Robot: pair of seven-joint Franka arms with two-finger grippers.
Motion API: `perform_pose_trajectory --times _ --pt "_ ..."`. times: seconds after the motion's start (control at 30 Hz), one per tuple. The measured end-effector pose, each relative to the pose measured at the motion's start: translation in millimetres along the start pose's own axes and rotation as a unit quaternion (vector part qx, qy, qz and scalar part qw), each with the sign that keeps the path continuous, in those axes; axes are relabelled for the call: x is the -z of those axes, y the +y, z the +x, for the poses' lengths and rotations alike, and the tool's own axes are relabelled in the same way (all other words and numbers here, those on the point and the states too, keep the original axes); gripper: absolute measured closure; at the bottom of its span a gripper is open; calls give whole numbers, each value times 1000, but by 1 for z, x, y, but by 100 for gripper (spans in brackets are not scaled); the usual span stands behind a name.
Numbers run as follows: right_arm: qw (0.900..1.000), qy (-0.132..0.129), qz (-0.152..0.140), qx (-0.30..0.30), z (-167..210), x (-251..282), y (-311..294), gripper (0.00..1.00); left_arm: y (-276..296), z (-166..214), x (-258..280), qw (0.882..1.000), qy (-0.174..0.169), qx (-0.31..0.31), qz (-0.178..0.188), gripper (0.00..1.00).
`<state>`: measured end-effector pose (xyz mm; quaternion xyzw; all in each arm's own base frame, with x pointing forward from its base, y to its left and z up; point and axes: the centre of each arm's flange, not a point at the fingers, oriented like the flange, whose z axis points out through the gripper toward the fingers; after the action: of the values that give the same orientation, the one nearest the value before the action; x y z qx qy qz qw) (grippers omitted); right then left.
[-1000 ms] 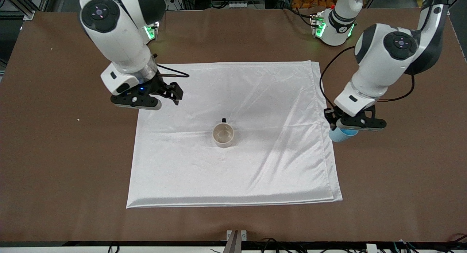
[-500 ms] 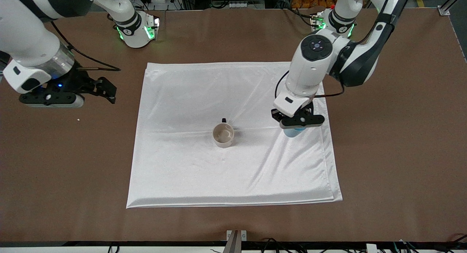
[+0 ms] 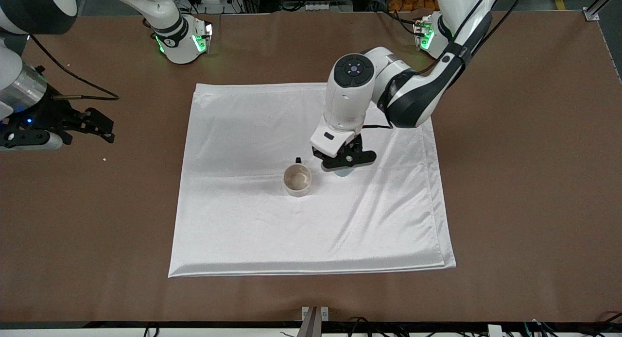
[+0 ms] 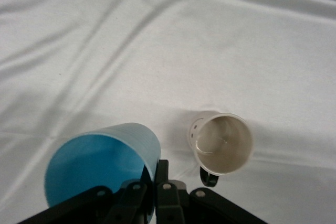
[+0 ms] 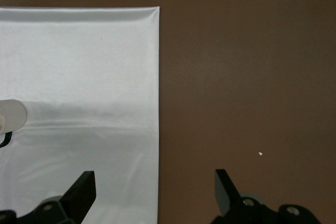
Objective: Place blue cup into white mug on cloth
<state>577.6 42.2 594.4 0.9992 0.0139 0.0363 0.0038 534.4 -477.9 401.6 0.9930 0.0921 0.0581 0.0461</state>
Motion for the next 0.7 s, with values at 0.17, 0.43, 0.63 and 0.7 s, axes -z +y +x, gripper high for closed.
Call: perform_pose_trajectory --times 0.17,0.43,0.63,0.7 --pt "1000 4 -1 -3 2 -2 13 0 32 -24 -7 1000 -5 6 -10 96" --pt "1000 6 -1 -16 4 -3 31 0 59 -45 -24 1000 2 20 -5 96" --pt "1000 6 0 -16 4 -4 33 0 66 -46 -31 1000 13 24 0 96" --pt "1000 6 0 -14 4 -4 31 0 68 -42 -31 999 15 30 -4 96"
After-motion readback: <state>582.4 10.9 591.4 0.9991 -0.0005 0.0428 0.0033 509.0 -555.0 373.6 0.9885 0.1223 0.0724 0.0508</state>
